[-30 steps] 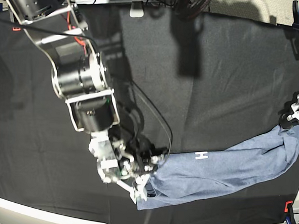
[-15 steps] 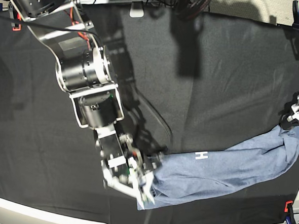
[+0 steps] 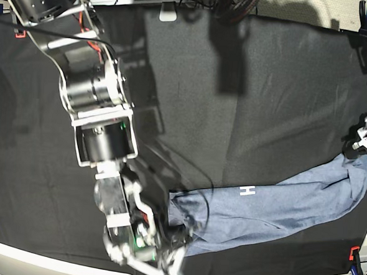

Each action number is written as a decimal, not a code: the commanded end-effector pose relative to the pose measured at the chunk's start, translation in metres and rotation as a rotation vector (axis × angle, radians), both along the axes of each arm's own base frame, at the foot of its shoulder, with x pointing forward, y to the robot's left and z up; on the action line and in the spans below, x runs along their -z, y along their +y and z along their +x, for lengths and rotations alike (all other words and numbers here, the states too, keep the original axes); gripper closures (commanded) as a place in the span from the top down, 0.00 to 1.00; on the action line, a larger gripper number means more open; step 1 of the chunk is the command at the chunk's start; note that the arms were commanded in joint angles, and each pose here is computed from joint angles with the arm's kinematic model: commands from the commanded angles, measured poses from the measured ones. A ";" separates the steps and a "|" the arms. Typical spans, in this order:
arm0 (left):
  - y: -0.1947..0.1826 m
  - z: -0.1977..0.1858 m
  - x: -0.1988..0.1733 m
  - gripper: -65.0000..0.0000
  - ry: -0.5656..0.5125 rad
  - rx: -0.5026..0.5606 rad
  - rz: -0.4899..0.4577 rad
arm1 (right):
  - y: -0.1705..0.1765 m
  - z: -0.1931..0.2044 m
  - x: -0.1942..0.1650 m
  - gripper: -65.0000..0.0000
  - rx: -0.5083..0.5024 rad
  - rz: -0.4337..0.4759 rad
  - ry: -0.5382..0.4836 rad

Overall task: Layout the t-shirt on the table in an organized manner, then fold the t-shirt properly
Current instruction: 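Grasp the bunched shirt end with the right gripper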

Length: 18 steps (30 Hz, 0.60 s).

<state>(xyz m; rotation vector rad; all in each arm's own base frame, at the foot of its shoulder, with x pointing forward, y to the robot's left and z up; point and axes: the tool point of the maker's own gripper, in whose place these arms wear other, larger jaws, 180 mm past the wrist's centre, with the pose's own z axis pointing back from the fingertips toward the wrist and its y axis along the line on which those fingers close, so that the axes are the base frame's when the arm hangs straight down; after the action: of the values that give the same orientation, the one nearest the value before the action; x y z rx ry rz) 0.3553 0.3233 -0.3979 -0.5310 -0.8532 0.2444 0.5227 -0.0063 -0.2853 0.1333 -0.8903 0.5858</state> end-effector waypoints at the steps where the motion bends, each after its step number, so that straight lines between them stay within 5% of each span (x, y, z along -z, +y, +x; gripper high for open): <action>1: 0.010 0.012 -0.021 0.00 -0.060 -0.005 0.014 | 0.011 0.013 -0.024 0.44 -0.015 0.058 -0.073; 3: 0.009 0.012 -0.021 0.00 -0.055 -0.001 0.013 | 0.016 0.013 -0.006 0.53 -0.012 0.103 -0.060; 8: 0.009 0.012 -0.021 0.00 -0.055 -0.001 0.014 | 0.015 0.016 0.038 0.53 0.064 0.169 -0.041; 18: 0.009 0.012 -0.021 0.00 -0.056 -0.003 0.011 | 0.008 0.014 0.065 0.52 0.103 0.096 -0.026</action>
<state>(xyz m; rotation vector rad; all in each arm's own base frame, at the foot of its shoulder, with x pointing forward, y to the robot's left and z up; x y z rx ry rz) 0.3532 0.3219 -0.3998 -0.5341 -0.8363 0.2406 0.5162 -0.0024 -0.3815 0.1586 -0.8641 0.4524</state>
